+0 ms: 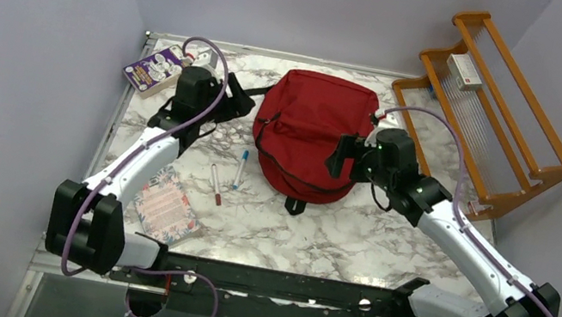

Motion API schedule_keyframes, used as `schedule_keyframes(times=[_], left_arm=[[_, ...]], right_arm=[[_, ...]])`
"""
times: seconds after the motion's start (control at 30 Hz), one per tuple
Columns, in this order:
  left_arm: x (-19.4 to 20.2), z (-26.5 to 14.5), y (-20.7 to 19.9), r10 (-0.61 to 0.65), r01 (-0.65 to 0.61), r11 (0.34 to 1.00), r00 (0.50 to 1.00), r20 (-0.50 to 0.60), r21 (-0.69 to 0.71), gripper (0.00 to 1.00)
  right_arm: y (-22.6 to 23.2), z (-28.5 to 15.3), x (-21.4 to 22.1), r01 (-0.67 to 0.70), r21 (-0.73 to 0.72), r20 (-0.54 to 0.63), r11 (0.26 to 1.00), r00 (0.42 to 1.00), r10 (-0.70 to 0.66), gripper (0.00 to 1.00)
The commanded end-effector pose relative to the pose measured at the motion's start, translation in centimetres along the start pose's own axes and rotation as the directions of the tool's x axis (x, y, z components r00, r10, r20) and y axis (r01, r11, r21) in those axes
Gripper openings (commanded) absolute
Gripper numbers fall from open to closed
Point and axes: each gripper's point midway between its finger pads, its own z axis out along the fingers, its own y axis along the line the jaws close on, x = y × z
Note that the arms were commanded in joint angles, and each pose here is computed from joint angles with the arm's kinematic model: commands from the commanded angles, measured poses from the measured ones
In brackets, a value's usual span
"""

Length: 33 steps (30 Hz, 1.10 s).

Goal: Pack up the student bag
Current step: Adjust the student bag at the center of the board.

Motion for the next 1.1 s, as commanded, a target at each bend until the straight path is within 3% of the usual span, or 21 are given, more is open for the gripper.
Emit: schedule_keyframes(times=[0.0, 0.17, 0.3, 0.57, 0.73, 0.87, 1.07], left_arm=[[-1.1, 0.7, 1.3, 0.048, -0.048, 0.999, 0.999, -0.024, 0.003, 0.72], [-0.4, 2.7, 1.7, 0.04, -0.035, 0.998, 0.995, -0.095, 0.053, 0.72], [1.0, 4.1, 1.4, 0.033, -0.014, 0.994, 0.983, -0.18, 0.106, 0.7], [3.2, 5.7, 2.8, 0.023, 0.002, 0.996, 0.964, -0.264, 0.094, 0.67], [3.0, 6.3, 3.5, 0.008, 0.003, 0.999, 0.963, -0.271, 0.042, 0.66], [1.8, 7.5, 3.7, 0.018, -0.014, 1.0, 0.967, -0.256, 0.017, 0.66], [0.6, 10.3, 3.8, 0.024, -0.02, 1.0, 0.967, -0.255, 0.018, 0.6]], right_arm=[[3.2, 1.3, -2.2, 0.027, -0.129, 0.009, 0.991, 1.0, -0.026, 0.97], [6.9, 4.5, -1.2, 0.029, -0.308, -0.081, 0.951, 0.995, -0.057, 0.79], [8.4, 7.1, 0.6, 0.019, -0.354, -0.106, 0.935, 0.993, -0.061, 0.68], [9.2, 11.1, 10.1, 0.093, -0.342, -0.204, 0.935, 0.964, -0.171, 0.59], [7.3, 12.2, 15.6, 0.109, -0.278, -0.268, 0.954, 0.945, -0.186, 0.54], [7.3, 11.6, 13.8, 0.119, -0.253, -0.21, 0.96, 0.962, -0.174, 0.58], [8.4, 9.5, 7.3, 0.139, -0.225, -0.063, 0.964, 0.986, -0.157, 0.65]])
